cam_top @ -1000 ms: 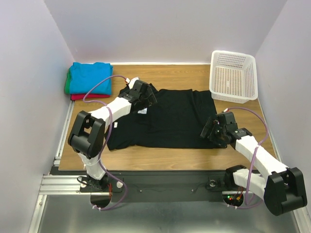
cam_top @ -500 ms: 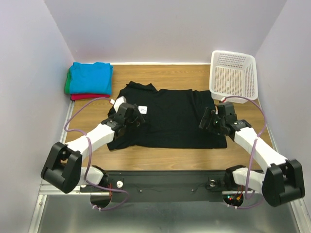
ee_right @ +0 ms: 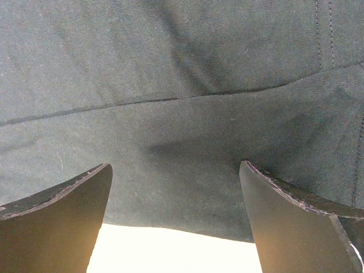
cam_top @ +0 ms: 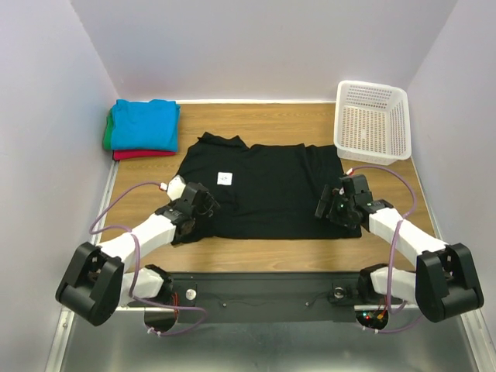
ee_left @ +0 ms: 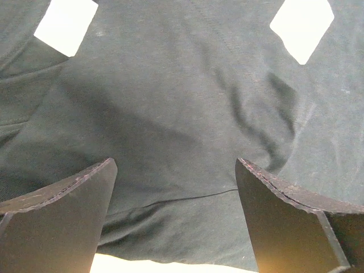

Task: Fold and stack the t-shirts
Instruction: Fold the tshirt

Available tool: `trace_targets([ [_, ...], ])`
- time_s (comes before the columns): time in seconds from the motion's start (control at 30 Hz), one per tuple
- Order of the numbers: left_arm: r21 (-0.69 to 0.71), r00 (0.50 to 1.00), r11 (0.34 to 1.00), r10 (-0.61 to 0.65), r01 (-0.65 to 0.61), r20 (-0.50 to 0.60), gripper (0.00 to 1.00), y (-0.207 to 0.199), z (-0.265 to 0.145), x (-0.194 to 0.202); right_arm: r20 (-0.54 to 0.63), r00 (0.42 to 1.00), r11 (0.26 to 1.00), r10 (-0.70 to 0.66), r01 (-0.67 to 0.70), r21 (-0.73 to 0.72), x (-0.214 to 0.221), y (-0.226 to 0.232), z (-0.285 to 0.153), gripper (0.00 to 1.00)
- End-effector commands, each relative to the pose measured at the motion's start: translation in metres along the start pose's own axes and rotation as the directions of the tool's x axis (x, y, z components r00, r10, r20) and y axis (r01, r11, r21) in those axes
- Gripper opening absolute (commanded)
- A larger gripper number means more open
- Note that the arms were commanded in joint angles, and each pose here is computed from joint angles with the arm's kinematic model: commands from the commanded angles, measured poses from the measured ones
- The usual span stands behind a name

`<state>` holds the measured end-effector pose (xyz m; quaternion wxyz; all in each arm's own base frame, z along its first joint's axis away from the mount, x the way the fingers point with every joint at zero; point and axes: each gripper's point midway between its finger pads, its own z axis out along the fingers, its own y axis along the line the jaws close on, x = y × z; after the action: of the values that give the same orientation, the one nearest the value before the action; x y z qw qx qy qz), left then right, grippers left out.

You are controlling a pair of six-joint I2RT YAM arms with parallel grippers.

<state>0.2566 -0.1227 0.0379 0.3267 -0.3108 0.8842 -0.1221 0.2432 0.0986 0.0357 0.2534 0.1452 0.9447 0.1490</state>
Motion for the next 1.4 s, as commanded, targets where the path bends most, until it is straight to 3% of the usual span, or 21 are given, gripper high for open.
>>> trace_targets([
  [0.0, -0.168, 0.996, 0.984, -0.077, 0.067, -0.051, 0.98, 0.048, -0.013, 0.019, -0.014, 1.000, 0.999, 0.009, -0.010, -0.043, 0.010, 0.005, -0.001, 1.00],
  [0.2, -0.235, 0.981, 0.966, -0.139, 0.105, -0.133, 0.98, 0.071, -0.028, 0.041, -0.030, 0.998, 0.998, 0.059, -0.060, -0.035, 0.018, 0.003, -0.010, 1.00],
  [0.53, -0.097, 0.968, 0.984, -0.164, 0.148, -0.189, 0.99, 0.053, -0.051, 0.044, -0.028, 0.996, 0.993, 0.081, -0.083, -0.084, 0.026, 0.008, -0.034, 1.00],
  [0.67, -0.042, 0.987, 0.988, -0.153, 0.151, -0.046, 0.99, 0.031, -0.070, -0.001, 0.057, 0.997, 0.995, 0.052, -0.047, -0.092, -0.003, 0.019, -0.049, 1.00],
  [0.9, 0.069, 0.966, 0.997, -0.061, 0.045, 0.251, 0.99, -0.062, -0.095, -0.115, 0.248, 0.969, 0.999, -0.001, 0.013, -0.048, -0.095, 0.051, -0.075, 1.00],
  [1.07, 0.024, 0.958, 1.000, 0.010, -0.018, 0.287, 0.99, -0.105, -0.063, -0.169, 0.331, 0.943, 1.000, -0.018, 0.016, 0.010, -0.157, 0.071, -0.076, 1.00],
  [1.1, -0.019, 0.971, 0.999, 0.037, -0.033, 0.237, 0.99, -0.101, -0.035, -0.172, 0.337, 0.941, 1.000, -0.023, 0.018, 0.018, -0.173, 0.079, -0.070, 1.00],
  [1.2, -0.051, 0.974, 0.999, 0.026, -0.015, 0.225, 0.98, -0.108, -0.007, -0.205, 0.318, 0.947, 0.999, -0.038, 0.028, 0.036, -0.189, 0.087, -0.045, 1.00],
  [1.37, -0.167, 0.986, 0.983, 0.094, -0.070, 0.138, 0.98, -0.117, 0.062, -0.214, 0.306, 0.951, 0.999, -0.046, 0.038, 0.031, -0.217, 0.106, -0.014, 1.00],
])
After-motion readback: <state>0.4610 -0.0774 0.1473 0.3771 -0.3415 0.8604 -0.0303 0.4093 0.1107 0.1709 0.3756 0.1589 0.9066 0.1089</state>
